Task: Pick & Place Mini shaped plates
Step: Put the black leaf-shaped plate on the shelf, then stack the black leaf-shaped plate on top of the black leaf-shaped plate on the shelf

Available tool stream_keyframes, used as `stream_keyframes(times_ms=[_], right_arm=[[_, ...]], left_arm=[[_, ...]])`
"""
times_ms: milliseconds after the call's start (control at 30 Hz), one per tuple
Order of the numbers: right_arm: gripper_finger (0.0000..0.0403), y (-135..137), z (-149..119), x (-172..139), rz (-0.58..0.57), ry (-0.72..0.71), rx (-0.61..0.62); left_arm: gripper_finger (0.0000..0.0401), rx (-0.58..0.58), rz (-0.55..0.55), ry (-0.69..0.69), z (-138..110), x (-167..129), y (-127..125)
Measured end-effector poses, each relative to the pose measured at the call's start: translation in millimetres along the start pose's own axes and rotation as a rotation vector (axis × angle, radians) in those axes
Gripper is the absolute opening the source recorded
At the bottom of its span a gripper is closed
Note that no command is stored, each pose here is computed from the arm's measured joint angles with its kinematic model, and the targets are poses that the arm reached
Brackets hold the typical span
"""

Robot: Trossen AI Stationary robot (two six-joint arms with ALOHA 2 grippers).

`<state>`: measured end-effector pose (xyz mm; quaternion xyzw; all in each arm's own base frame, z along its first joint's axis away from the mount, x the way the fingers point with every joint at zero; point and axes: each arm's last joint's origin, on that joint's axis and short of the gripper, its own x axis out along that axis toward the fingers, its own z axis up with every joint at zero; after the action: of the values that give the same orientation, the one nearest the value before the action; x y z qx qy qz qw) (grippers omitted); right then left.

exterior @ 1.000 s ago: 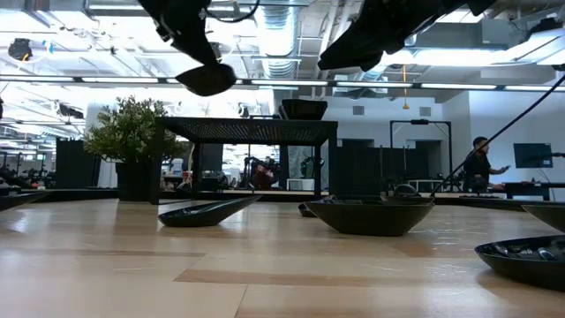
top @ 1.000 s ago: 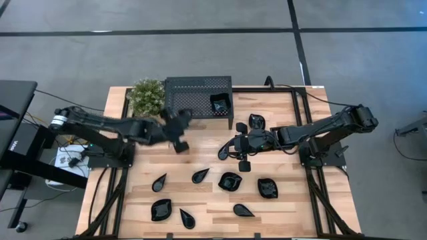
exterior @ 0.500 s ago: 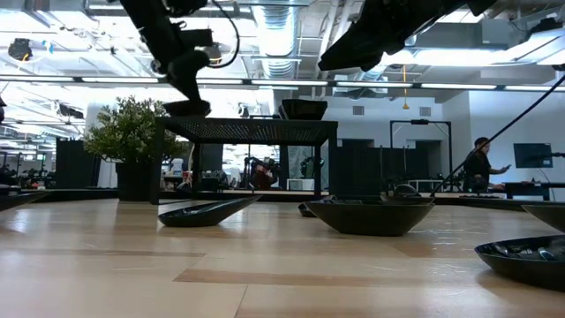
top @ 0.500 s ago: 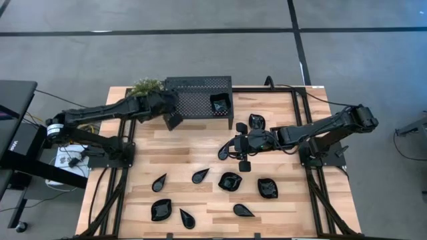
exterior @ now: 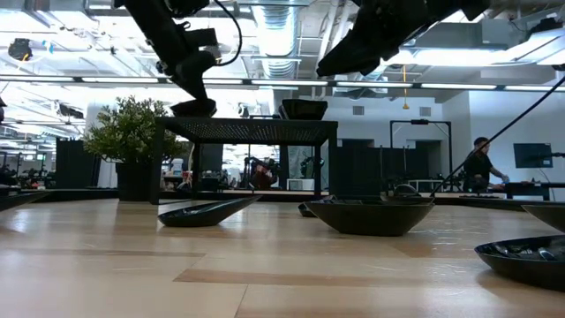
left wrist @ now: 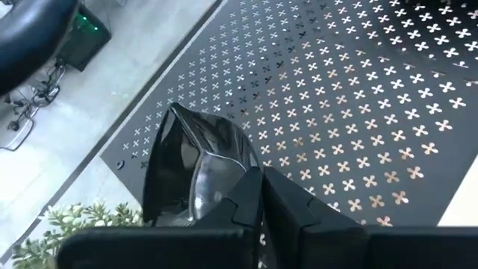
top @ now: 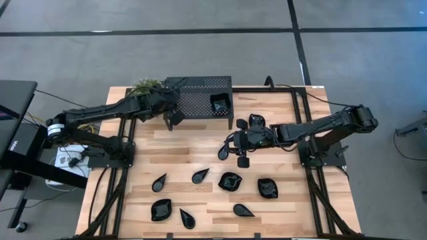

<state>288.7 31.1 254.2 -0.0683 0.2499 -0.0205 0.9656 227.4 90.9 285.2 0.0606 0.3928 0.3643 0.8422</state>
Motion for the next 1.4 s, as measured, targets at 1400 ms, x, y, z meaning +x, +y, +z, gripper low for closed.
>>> stream_keyframes(times_ms=[1400], right_arm=[[0.0118,1,-2,0,0.005,0.017,0.030]], left_arm=[[0.0090,0.132,-0.971,0.175,-128,-115,-169]])
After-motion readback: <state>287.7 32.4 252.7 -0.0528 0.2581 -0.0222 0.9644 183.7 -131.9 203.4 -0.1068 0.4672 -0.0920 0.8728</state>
